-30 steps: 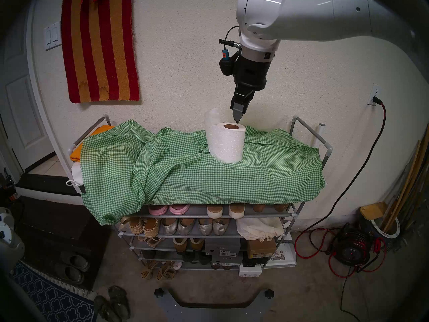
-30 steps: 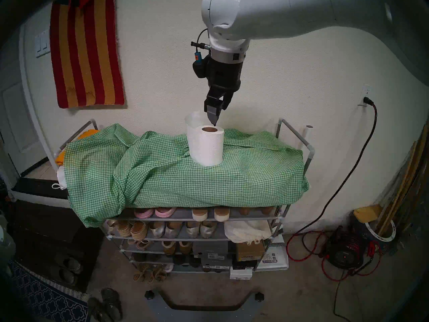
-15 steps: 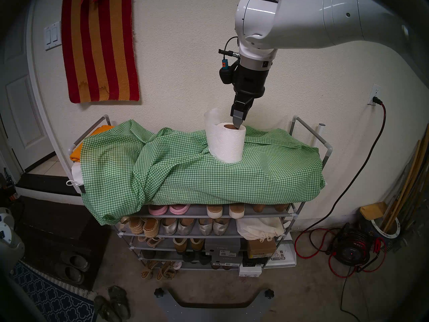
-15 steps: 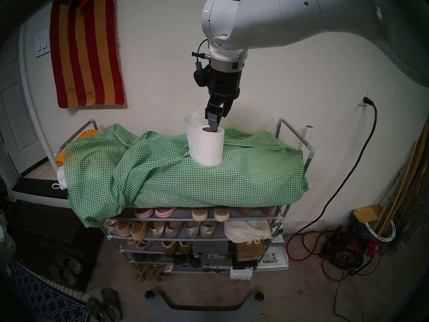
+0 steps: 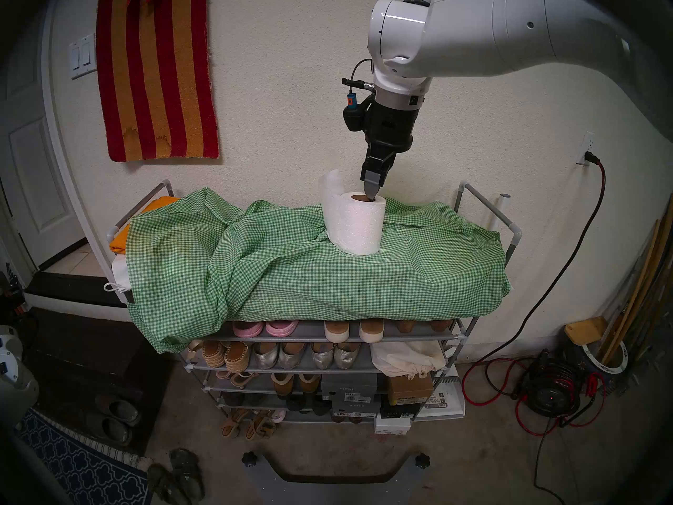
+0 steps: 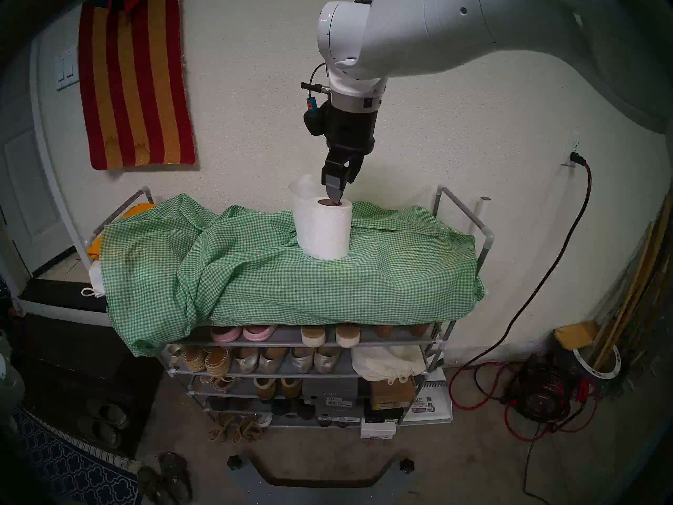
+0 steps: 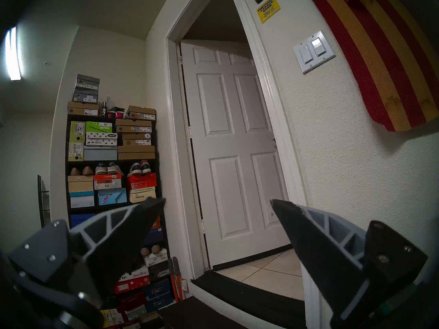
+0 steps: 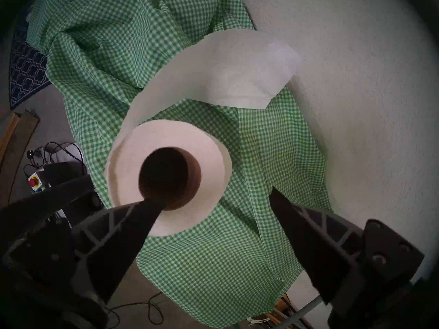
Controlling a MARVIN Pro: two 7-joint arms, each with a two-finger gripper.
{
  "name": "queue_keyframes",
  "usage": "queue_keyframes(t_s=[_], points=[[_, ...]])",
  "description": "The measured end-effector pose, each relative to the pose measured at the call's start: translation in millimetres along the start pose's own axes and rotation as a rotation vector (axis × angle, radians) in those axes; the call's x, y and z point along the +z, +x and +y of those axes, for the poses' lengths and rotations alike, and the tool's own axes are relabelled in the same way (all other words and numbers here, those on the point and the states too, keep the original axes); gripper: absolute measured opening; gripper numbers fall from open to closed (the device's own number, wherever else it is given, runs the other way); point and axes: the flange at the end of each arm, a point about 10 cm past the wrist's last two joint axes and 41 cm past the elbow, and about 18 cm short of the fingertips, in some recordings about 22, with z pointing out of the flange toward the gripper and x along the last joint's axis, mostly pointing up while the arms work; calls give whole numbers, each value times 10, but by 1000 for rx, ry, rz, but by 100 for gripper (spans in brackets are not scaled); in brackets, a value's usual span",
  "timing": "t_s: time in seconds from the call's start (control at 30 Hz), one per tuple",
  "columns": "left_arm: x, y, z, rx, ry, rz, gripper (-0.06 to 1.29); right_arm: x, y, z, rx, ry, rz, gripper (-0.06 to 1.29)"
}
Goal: Lift the object off the cloth, cover the shoe rack with the cloth, put the object back
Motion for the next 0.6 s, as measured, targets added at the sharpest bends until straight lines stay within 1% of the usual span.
queue_keyframes(t_s=[0.23, 0.6], points=[[0, 0, 1, 0, 0, 0, 127, -18, 65, 27, -10, -9, 3, 123], [0, 0, 1, 0, 0, 0, 127, 99, 76, 148, -12, 1, 0, 123]])
